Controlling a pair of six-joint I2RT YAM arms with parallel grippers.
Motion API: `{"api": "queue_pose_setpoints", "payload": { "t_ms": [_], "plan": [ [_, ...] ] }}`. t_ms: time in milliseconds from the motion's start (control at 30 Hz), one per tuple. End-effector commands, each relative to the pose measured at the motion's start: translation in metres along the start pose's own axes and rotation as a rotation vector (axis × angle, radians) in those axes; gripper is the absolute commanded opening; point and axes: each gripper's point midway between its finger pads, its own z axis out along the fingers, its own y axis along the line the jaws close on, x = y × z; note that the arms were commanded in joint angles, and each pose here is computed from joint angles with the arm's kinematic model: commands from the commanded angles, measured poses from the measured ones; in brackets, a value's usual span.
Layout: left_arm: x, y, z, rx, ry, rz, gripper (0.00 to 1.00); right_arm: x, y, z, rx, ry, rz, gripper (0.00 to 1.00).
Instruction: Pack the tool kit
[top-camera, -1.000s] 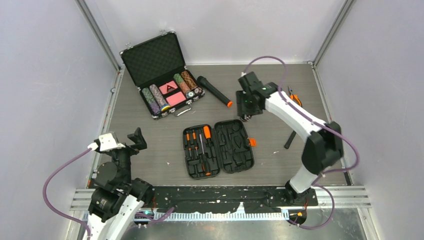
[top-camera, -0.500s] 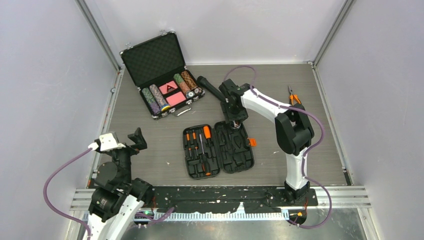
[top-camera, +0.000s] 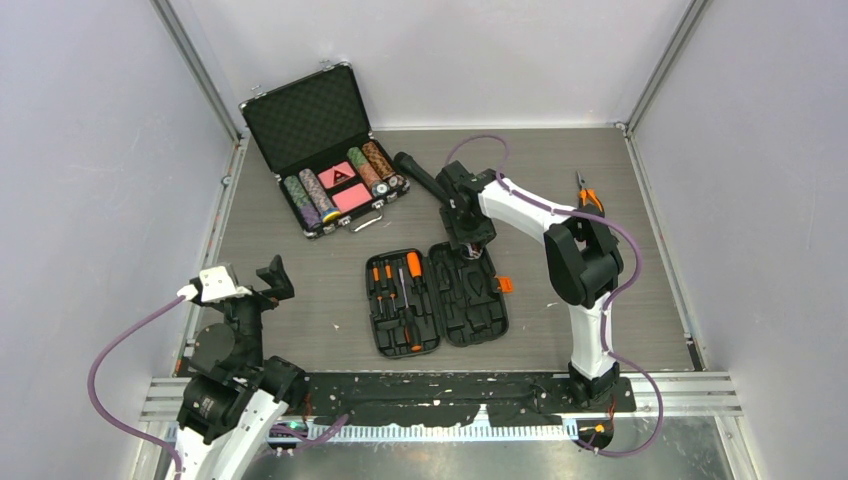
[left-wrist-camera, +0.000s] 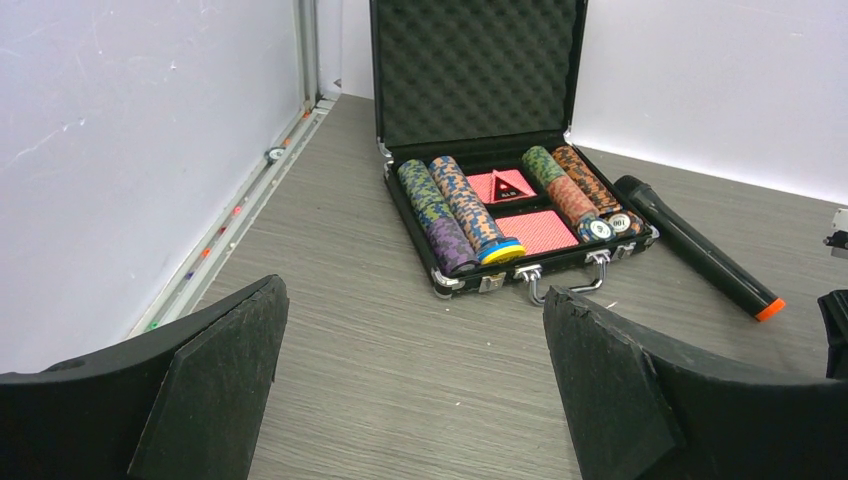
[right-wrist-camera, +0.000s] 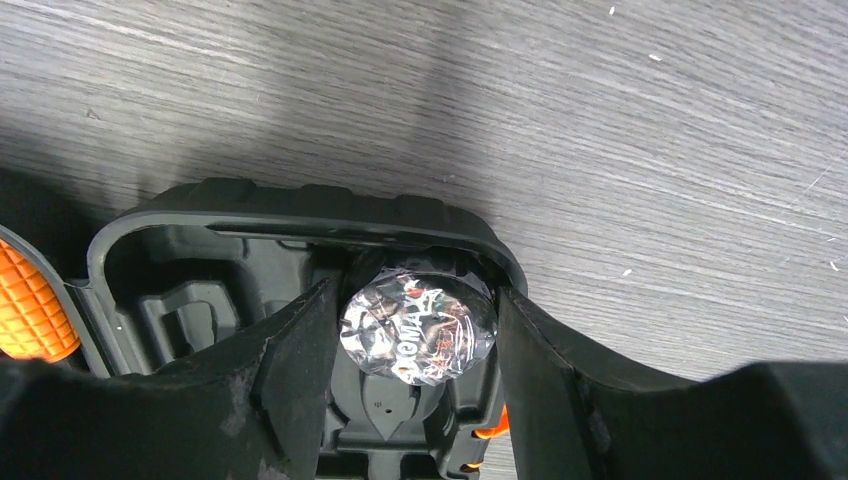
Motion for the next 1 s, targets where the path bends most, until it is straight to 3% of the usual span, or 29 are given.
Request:
{"api": "queue_pose_setpoints", "payload": {
  "t_ms": [0,333,633,967],
  "plan": [
    [-0.025,0.007,-0.008,-0.001,-0.115,-0.072,1.0,-0.01,0.003,-0.007,-0.021,-0.04,-0.005,0.61],
    [-0.025,0.006,-0.008,0.003,-0.112,-0.07,1.0,-0.013,0.002,-0.022,-0.033,-0.077,0.001,0.69],
    [-0.025,0.005,-0.008,0.005,-0.111,-0.068,0.99,-0.029,-0.004,-0.058,-0.036,-0.192,-0.022,0.73],
    [-0.024,0.004,-0.008,0.009,-0.108,-0.066,0.99,-0.019,0.008,-0.049,-0.12,-0.194,-0.152,0.54]
  ]
}}
